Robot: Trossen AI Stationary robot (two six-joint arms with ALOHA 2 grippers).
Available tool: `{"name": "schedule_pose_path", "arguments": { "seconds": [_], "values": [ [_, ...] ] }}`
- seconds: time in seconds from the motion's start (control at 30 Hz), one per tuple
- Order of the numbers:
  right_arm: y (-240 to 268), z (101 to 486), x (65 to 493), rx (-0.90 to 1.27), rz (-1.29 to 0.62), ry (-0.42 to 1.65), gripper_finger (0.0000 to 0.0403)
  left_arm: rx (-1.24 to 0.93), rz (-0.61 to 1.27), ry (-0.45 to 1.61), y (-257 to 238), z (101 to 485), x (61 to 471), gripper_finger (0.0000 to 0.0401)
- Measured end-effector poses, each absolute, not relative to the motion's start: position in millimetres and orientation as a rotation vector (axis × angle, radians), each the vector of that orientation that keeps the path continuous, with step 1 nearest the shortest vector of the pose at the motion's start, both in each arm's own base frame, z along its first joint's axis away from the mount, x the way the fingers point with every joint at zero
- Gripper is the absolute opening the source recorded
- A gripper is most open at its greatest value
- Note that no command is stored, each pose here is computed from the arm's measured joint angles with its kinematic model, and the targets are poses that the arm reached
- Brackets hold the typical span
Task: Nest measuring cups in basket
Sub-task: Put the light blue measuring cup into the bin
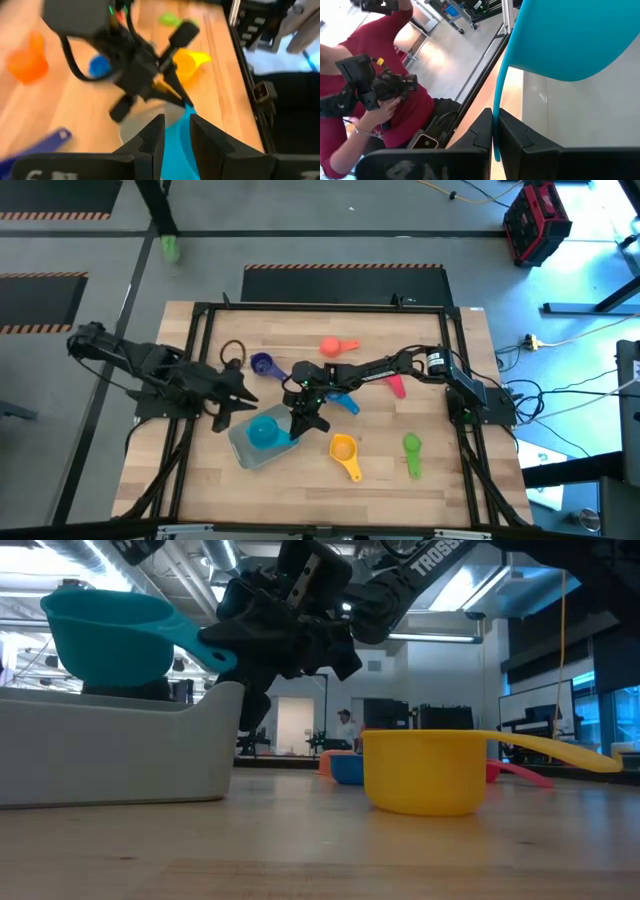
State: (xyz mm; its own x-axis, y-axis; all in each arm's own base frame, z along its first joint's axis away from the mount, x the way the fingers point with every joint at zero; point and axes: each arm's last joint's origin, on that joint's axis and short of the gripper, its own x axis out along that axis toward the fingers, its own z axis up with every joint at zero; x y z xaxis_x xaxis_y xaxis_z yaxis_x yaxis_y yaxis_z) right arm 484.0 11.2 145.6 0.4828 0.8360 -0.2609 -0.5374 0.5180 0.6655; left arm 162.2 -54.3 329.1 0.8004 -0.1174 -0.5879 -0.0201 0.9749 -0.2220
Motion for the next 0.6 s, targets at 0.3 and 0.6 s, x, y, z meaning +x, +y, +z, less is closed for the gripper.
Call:
{"name": "schedule_pose_path", "arguments": {
  "seconds": [0.3, 0.6],
  "values": [
    [10.3, 145.2, 485.1, 0.63, 0.816, 0.656, 0.0025, -0.321, 0.018, 0.886, -81.9, 316.6, 185.4, 0.0084],
    [10.3, 145.2, 485.1, 0.632, 0.816, 0.657, 0.0025, -0.276, 0.095, 1.038, -93.8, 298.6, 197.0, 0.0084]
  ]
}}
